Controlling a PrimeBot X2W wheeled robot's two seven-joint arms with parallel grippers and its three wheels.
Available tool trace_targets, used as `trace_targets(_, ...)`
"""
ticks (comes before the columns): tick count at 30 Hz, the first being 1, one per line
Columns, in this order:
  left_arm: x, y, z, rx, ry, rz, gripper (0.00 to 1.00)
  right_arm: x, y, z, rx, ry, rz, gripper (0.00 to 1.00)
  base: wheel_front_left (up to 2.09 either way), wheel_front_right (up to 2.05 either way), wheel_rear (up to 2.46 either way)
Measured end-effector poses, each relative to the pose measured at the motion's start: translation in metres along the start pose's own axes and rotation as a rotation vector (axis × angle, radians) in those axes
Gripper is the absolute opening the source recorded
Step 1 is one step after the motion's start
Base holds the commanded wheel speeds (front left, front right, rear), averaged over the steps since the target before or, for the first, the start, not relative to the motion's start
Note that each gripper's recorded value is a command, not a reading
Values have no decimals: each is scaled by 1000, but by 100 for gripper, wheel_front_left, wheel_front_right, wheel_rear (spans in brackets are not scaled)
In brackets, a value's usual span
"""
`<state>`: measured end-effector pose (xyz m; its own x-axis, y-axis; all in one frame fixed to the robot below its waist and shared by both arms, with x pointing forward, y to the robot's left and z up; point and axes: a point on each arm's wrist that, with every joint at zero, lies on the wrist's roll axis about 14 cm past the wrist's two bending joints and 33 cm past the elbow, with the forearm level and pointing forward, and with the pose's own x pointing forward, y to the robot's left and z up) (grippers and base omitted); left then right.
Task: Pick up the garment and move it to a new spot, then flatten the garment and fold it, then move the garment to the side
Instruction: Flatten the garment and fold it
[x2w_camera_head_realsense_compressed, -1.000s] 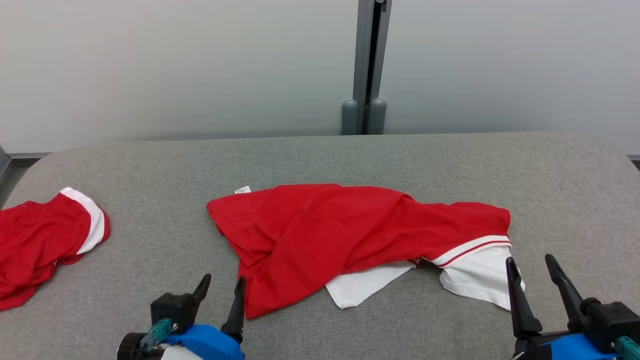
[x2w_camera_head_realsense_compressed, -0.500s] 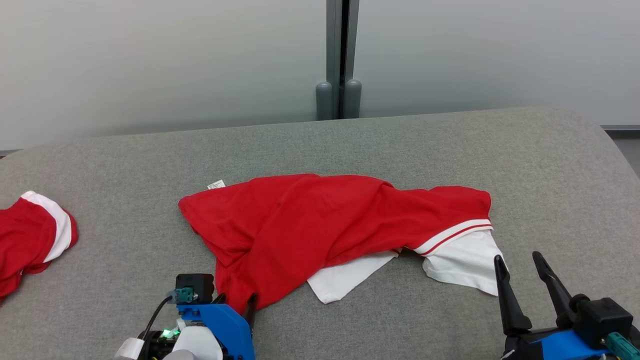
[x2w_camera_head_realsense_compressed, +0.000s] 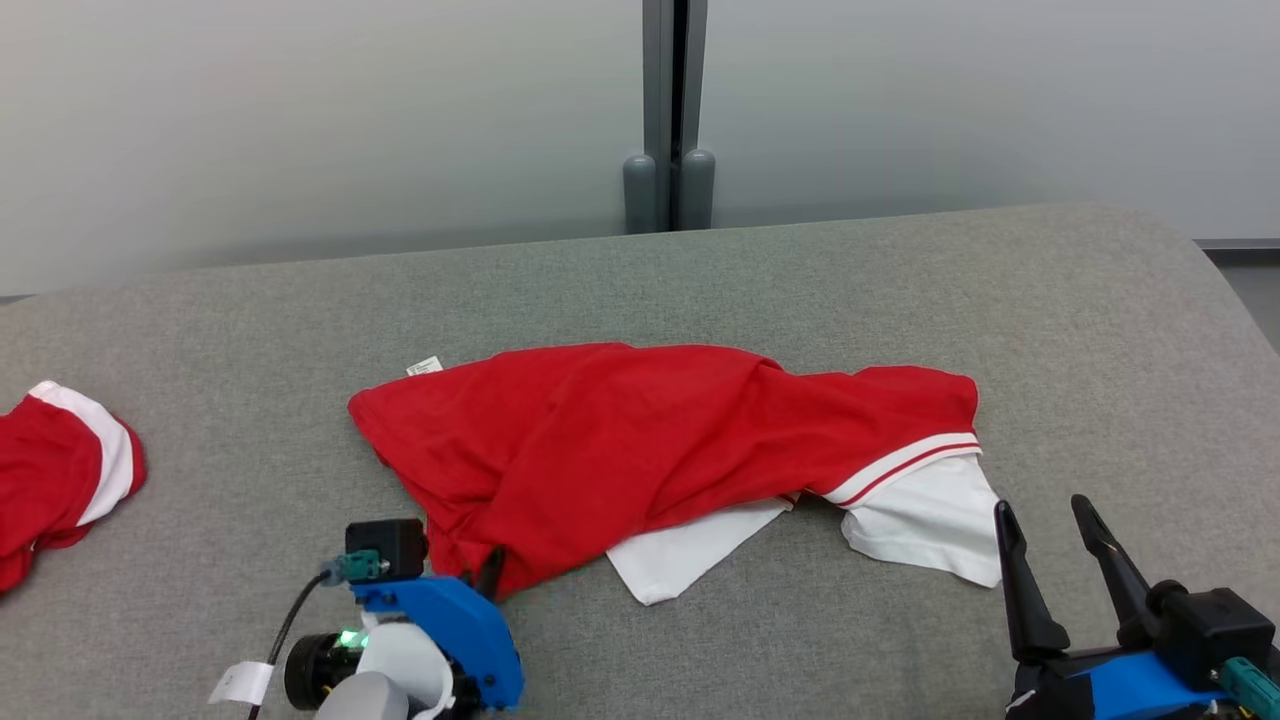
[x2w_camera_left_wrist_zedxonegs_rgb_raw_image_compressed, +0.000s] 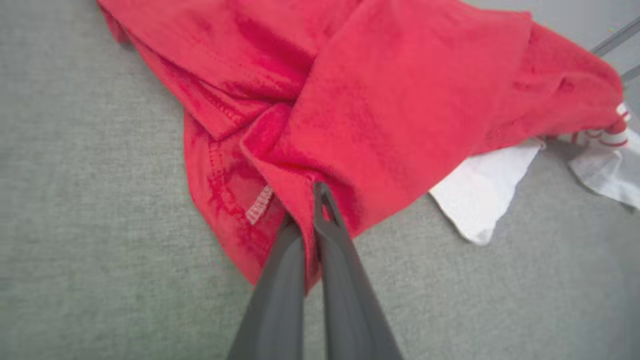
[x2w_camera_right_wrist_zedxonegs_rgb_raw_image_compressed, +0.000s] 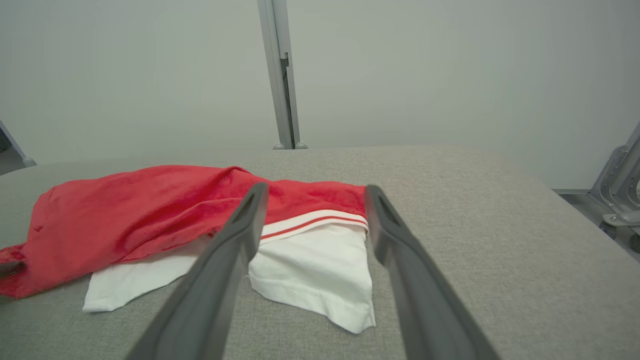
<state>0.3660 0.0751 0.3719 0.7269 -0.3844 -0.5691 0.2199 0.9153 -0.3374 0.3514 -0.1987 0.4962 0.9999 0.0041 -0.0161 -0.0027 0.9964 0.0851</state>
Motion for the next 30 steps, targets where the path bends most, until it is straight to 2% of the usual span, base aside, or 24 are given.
trace_targets(4, -11, -15, 46, -87, -193, -61, 0, 3, 3, 3, 2, -10, 12, 100, 0, 0, 0)
trace_targets(9, -45, -37, 88, -204, -371, -181, 0, 8, 10, 5, 8, -15, 34, 100, 0, 0, 0)
trace_targets(14, -83, -59, 112, -271, -454, -307, 0, 12, 16, 2, 17, -7, 50, 100, 0, 0, 0)
trace_targets(17, -96, -65, 112, -274, -435, -337, 0, 12, 17, 0, 19, -1, 53, 100, 0, 0, 0)
trace_targets(21, -84, -30, 87, -215, -325, -182, 0, 12, 17, -5, 21, 12, 53, 100, 0, 0, 0)
trace_targets(25, -60, 15, 72, -101, -260, 19, 0, 15, 16, -8, 22, 20, 48, 100, 0, 0, 0)
trace_targets(29, -32, 34, 59, -23, -197, 112, 0, 18, 14, -12, 22, 33, 42, 100, 0, 0, 0)
trace_targets(30, -27, 37, 60, -18, -204, 126, 14, 19, 13, -14, 21, 38, 41, 100, 0, 0, 0)
